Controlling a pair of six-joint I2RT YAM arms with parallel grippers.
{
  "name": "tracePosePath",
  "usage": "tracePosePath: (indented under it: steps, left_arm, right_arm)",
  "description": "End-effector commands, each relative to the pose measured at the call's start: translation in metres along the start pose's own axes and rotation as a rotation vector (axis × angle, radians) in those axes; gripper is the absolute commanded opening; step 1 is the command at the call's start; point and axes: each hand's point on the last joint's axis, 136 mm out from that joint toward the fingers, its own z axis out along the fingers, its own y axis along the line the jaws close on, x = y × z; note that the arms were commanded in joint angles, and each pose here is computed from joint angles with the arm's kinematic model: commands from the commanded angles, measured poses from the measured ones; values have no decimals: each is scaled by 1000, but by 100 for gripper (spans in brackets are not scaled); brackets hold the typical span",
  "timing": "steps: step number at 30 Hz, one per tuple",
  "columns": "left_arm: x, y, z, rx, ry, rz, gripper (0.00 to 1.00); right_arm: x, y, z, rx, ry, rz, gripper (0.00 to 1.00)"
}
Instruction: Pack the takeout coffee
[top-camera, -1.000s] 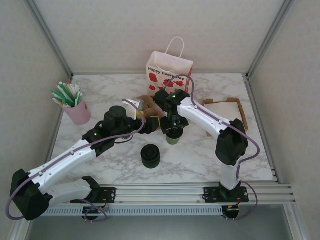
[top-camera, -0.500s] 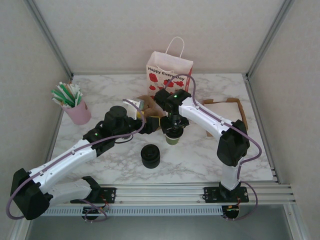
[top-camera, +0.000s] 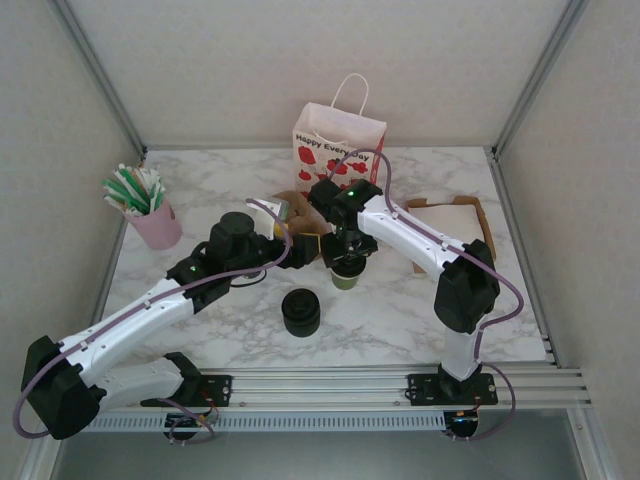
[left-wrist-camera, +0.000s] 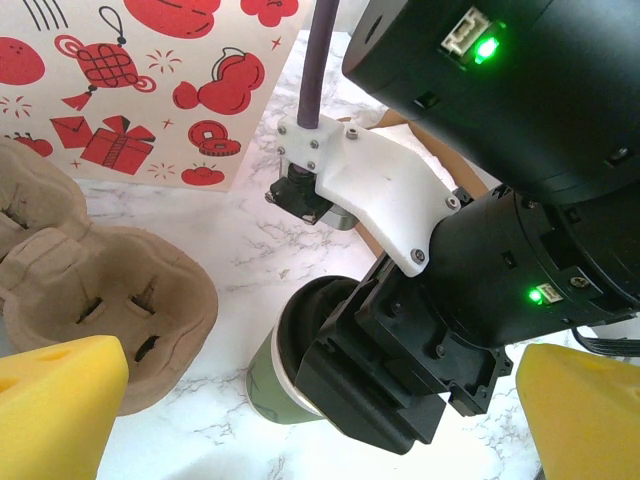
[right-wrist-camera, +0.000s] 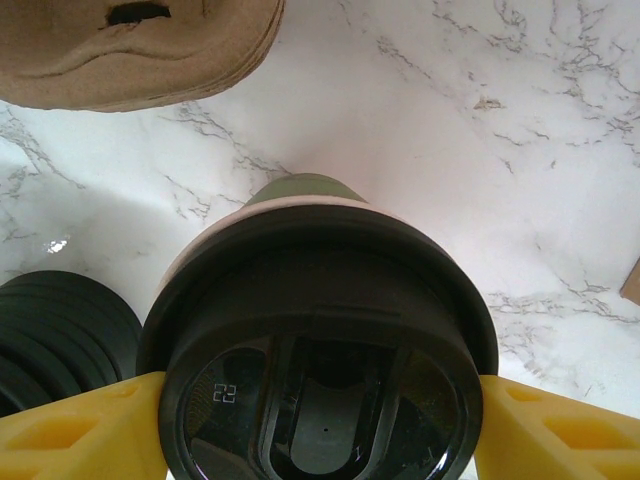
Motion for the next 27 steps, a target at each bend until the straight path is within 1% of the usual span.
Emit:
tracePosePath:
  steps: [1,19,27]
  left_arm:
    - [0,-3,1,22,-7,-8,100]
    - [1,-1,3,22,-4,-12,100]
    - [1,-2,3,23,-5,-13,100]
  right_arm:
    - [5,4,5,-7,21,-1,73]
    - [8,6,16,-11,48,-4,73]
    - [1,4,-8,-21,-14,6,73]
